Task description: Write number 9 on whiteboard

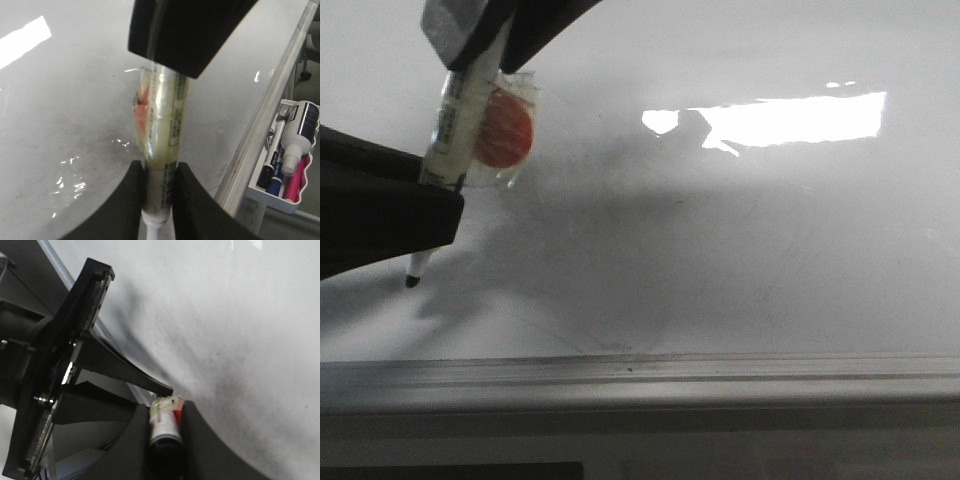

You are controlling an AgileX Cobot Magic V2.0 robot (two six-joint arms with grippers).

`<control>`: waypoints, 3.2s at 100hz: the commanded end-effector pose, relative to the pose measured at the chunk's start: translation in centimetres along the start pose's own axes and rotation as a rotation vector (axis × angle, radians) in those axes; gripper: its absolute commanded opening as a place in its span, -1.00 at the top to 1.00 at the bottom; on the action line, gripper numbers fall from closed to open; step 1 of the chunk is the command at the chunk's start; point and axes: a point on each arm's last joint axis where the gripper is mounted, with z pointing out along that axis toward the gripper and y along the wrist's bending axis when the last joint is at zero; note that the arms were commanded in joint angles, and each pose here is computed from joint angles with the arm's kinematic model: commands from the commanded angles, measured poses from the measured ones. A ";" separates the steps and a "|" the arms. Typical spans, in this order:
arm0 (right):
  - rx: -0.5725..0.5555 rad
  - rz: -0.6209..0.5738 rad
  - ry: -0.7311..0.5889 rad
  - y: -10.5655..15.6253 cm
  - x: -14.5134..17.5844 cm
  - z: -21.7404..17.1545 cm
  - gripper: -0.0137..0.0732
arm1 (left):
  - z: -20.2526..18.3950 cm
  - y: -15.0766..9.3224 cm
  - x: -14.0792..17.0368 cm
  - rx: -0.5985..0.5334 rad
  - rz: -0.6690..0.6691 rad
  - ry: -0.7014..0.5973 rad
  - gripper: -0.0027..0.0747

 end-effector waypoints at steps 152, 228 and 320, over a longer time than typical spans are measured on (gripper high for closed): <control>0.296 0.116 -0.262 -5.8 -2.0 -7.7 0.83 | -6.9 1.1 -3.7 -0.129 -0.202 -0.226 0.22; 0.075 0.150 -0.203 -1.4 0.7 -7.1 0.83 | -5.6 0.6 -3.6 -0.080 -0.167 -0.204 0.22; -0.059 0.208 -0.206 1.0 0.1 -4.6 0.83 | -0.7 -0.9 -4.4 0.059 -0.074 -0.120 0.58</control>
